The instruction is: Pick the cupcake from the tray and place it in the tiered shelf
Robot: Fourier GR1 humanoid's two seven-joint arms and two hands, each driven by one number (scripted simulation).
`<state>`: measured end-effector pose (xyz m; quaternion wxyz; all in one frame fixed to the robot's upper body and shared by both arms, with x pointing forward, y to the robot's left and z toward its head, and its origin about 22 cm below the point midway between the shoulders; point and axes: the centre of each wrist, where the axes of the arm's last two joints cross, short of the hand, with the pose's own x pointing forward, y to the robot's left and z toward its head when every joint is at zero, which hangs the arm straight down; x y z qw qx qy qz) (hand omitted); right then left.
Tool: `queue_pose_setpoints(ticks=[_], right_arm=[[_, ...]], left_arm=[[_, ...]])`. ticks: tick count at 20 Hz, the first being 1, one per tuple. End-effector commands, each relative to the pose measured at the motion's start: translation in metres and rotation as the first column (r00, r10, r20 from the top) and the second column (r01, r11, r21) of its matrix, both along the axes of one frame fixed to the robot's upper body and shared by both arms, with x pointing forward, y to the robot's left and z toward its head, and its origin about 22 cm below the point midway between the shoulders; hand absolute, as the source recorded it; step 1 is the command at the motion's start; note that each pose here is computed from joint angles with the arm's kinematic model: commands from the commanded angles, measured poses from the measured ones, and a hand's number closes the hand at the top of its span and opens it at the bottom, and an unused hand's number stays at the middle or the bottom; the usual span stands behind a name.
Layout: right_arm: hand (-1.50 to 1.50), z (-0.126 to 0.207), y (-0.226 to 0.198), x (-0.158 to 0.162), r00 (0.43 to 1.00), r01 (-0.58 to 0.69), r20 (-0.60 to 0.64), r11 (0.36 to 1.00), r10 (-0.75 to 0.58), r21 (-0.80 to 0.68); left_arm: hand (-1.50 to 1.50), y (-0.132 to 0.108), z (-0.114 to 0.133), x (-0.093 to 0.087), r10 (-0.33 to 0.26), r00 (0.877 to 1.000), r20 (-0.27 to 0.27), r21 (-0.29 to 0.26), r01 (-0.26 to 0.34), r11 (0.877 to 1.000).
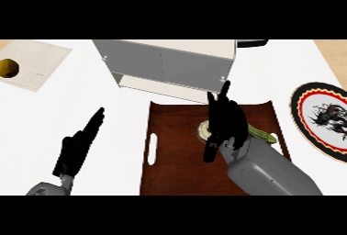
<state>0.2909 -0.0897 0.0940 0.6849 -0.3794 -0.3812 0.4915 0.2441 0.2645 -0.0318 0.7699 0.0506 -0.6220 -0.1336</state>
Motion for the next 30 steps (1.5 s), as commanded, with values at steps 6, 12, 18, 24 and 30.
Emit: queue_pose_setpoints(ticks=[6,12,18,24,30], right_arm=[[-1.5,-0.015,0.016,0.007,0.997,0.011,-0.069,0.987,-0.023,-0.159],[-1.5,-0.02,0.013,0.007,0.996,0.006,-0.082,0.983,-0.021,-0.184],[-1.5,-0.043,0.014,-0.003,0.995,-0.01,-0.097,0.98,-0.01,-0.198],[-1.5,-0.051,0.019,0.014,0.993,-0.009,-0.113,0.983,-0.012,-0.184],[1.5,-0.065,0.003,0.023,0.991,-0.108,-0.098,0.984,0.094,-0.144]], left_arm=[[0.0,0.004,-0.002,-0.012,0.014,1.0,-0.027,0.013,-0.014,1.0],[0.0,-0.002,-0.009,-0.004,0.016,0.999,-0.04,0.005,-0.016,1.0],[0.0,0.004,-0.007,-0.002,0.006,0.998,-0.059,-0.008,-0.006,1.0],[0.0,0.007,0.007,0.01,0.016,0.999,-0.033,0.0,-0.016,1.0],[0.0,0.001,-0.001,0.01,-0.01,1.0,-0.026,-0.002,0.01,1.0]])
